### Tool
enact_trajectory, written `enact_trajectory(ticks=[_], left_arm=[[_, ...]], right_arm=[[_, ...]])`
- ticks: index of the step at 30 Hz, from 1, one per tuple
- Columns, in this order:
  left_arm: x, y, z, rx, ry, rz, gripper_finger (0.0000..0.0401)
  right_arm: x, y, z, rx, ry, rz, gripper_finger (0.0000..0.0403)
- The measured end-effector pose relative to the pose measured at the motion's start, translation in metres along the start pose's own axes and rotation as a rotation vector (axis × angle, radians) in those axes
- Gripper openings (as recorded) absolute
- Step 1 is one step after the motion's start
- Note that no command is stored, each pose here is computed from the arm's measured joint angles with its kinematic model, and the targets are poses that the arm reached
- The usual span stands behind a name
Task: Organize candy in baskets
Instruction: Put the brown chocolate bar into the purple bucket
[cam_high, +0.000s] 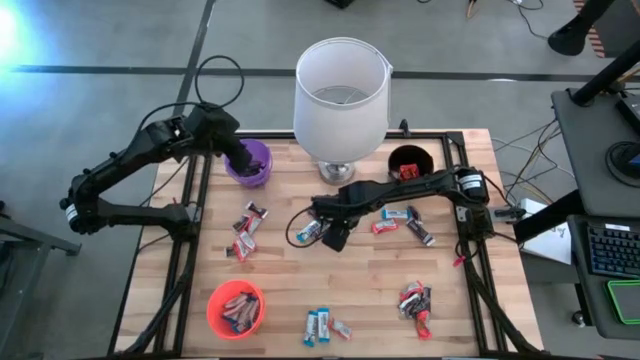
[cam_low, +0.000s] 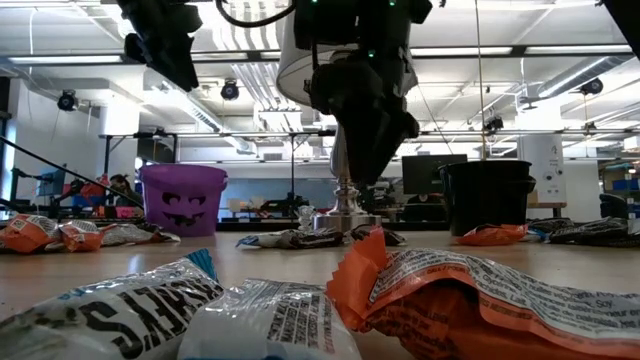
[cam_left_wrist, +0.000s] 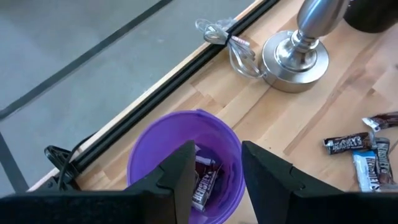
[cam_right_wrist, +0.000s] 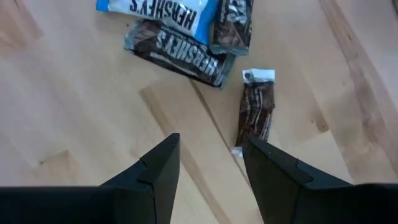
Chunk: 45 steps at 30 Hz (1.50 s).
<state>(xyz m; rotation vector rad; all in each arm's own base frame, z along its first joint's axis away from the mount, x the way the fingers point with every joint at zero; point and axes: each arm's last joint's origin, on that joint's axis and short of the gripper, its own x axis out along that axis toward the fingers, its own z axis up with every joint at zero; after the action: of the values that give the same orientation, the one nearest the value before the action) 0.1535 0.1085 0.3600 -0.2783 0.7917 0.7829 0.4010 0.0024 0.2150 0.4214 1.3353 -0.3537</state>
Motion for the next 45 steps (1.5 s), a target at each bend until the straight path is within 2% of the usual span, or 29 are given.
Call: enact_trajectory(ticks=[11, 15, 25, 32, 40, 43, 45], left_arm=[[0.001, 0.000, 0.000, 0.009, 0.009, 0.001, 0.0113], [0.001, 0.000, -0.001, 0.010, 0.018, 0.002, 0.0113], [0.001, 0.000, -0.001, 0.010, 0.017, 0.002, 0.0113], [0.001, 0.000, -0.001, 0.007, 0.016, 0.002, 0.0113], [0.001, 0.000, -0.001, 0.007, 0.016, -0.002, 0.0113], [0.001, -0.001, -0.001, 0.005, 0.014, -0.027, 0.0113], [0.001, -0.001, 0.000, 0.004, 0.010, -0.037, 0.0113]], right_arm=[[0.007, -0.034, 0.012, 0.091, 0.021, -0.005, 0.0166], [0.007, -0.044, 0.016, 0.113, 0.050, 0.055, 0.0166], [0.036, -0.050, 0.001, 0.110, 0.138, 0.032, 0.0166], [0.052, -0.050, -0.001, 0.104, 0.091, 0.092, 0.0166], [0.065, -0.054, -0.009, 0.103, 0.093, 0.079, 0.0166], [0.070, -0.056, -0.012, 0.104, 0.085, 0.080, 0.0156], [0.072, -0.057, -0.014, 0.109, 0.082, 0.080, 0.0135]])
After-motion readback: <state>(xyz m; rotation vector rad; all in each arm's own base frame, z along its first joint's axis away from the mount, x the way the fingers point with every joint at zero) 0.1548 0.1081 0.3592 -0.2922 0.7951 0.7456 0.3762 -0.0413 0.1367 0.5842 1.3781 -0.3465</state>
